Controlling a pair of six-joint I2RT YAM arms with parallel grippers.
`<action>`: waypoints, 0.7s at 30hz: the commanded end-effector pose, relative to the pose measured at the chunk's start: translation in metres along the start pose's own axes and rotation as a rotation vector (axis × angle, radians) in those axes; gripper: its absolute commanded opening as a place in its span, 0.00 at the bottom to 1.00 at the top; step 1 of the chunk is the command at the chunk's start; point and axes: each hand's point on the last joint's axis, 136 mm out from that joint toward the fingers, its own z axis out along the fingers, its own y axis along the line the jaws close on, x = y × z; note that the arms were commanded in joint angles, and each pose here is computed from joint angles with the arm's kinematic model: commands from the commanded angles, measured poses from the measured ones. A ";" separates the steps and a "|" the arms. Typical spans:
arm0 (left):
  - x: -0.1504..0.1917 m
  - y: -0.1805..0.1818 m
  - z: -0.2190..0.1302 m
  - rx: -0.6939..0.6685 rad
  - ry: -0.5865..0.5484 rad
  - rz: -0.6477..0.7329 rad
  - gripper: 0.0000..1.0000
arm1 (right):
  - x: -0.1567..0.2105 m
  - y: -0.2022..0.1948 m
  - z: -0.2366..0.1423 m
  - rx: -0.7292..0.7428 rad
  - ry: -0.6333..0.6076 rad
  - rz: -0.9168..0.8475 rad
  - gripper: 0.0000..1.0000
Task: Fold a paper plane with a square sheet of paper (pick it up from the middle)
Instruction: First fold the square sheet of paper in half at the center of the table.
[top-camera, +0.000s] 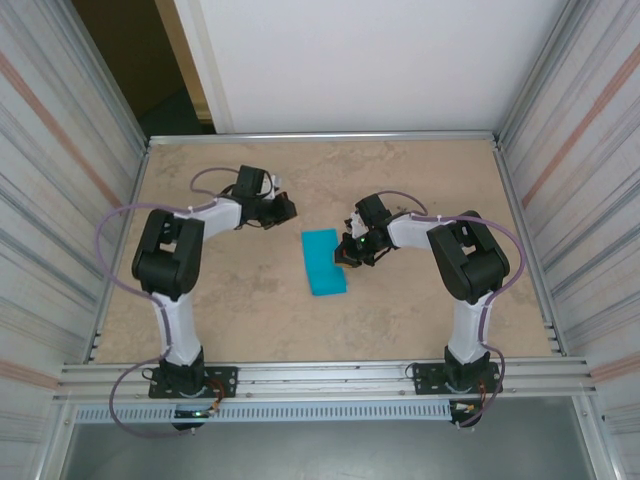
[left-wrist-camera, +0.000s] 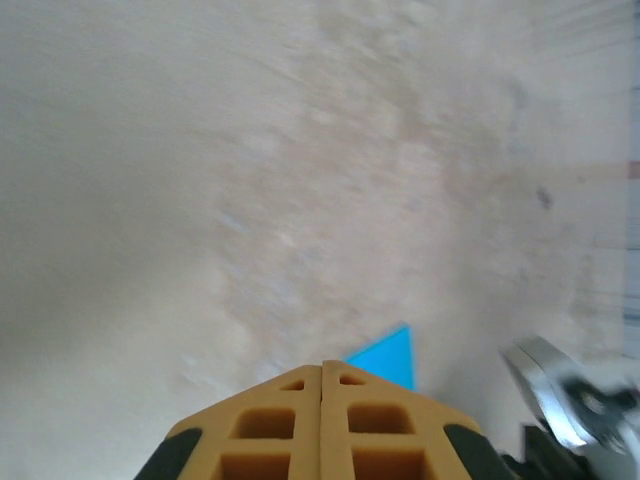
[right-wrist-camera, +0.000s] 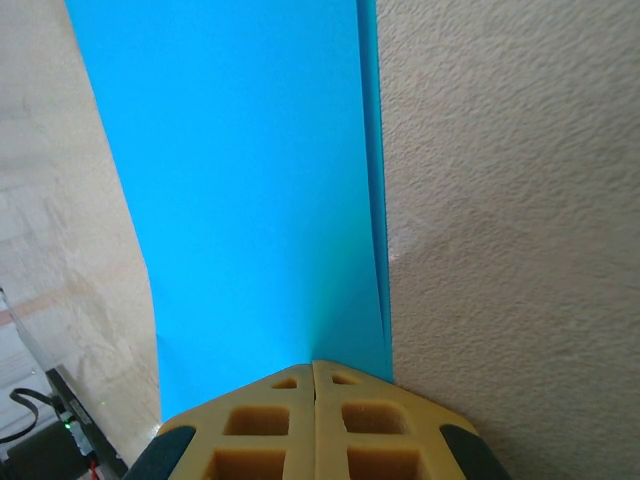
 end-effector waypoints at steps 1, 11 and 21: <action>0.049 -0.028 -0.006 0.029 0.058 -0.022 0.00 | 0.064 -0.145 0.009 0.509 0.136 0.215 0.00; 0.139 -0.033 0.019 0.095 0.297 -0.056 0.00 | 0.067 -0.146 0.015 0.490 0.140 0.239 0.00; 0.173 -0.001 0.019 0.012 0.392 -0.075 0.00 | 0.068 -0.149 0.014 0.504 0.136 0.254 0.00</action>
